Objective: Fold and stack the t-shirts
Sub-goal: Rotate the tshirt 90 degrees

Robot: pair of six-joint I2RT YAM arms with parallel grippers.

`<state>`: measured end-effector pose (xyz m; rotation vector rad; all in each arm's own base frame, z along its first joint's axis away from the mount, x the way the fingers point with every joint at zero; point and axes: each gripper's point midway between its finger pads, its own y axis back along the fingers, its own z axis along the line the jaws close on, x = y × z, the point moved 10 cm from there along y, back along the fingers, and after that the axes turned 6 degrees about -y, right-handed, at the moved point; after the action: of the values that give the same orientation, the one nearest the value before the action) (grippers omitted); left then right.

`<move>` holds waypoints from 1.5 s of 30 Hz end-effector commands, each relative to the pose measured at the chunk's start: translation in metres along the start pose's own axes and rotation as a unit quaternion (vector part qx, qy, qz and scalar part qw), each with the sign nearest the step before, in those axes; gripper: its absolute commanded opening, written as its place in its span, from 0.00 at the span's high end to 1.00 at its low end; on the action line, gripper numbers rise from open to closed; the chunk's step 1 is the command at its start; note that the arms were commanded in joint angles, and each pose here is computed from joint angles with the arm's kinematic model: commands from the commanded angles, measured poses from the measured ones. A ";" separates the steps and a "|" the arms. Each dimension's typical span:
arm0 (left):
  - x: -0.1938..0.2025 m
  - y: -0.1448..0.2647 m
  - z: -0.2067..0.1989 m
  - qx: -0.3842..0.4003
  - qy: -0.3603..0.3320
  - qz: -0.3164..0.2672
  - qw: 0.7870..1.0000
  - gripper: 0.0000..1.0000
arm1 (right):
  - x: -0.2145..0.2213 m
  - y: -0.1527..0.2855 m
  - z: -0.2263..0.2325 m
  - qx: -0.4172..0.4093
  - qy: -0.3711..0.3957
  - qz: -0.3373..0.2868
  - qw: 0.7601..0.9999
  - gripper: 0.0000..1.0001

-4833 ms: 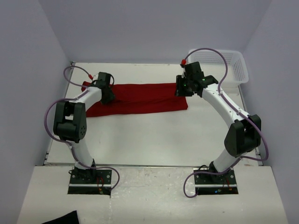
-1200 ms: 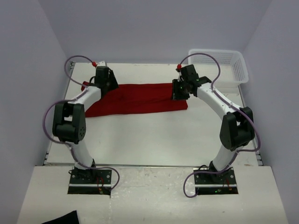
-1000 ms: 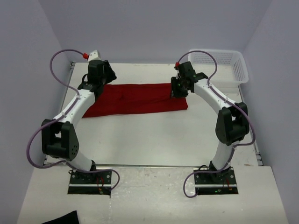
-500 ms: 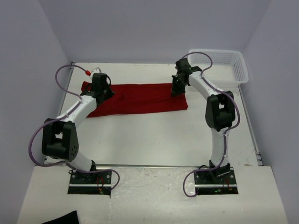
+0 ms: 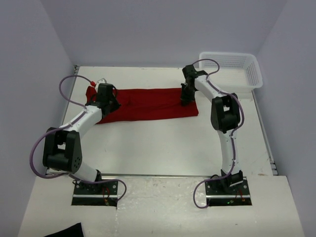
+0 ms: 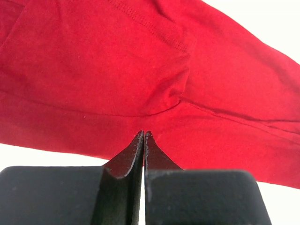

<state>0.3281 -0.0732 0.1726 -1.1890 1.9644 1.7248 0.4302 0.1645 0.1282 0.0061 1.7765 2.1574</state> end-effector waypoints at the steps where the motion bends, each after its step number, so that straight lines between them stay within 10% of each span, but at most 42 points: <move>1: -0.006 0.006 0.000 0.002 0.004 -0.027 1.000 1.00 | -0.015 -0.005 0.002 0.010 0.008 -0.013 1.000 1.00; 22: -0.012 -0.130 -0.021 -0.137 -0.014 0.130 0.982 1.00 | -0.005 -0.011 -0.005 0.009 0.009 0.017 1.000 1.00; 45: -0.012 -0.159 -0.046 0.031 -0.102 0.187 0.977 1.00 | 0.158 0.016 -0.013 -0.001 0.063 0.073 0.995 1.00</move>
<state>0.4640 -0.0952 0.1066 -0.8023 2.0935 1.9258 0.3080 0.1873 0.1111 -0.0270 1.8732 2.2949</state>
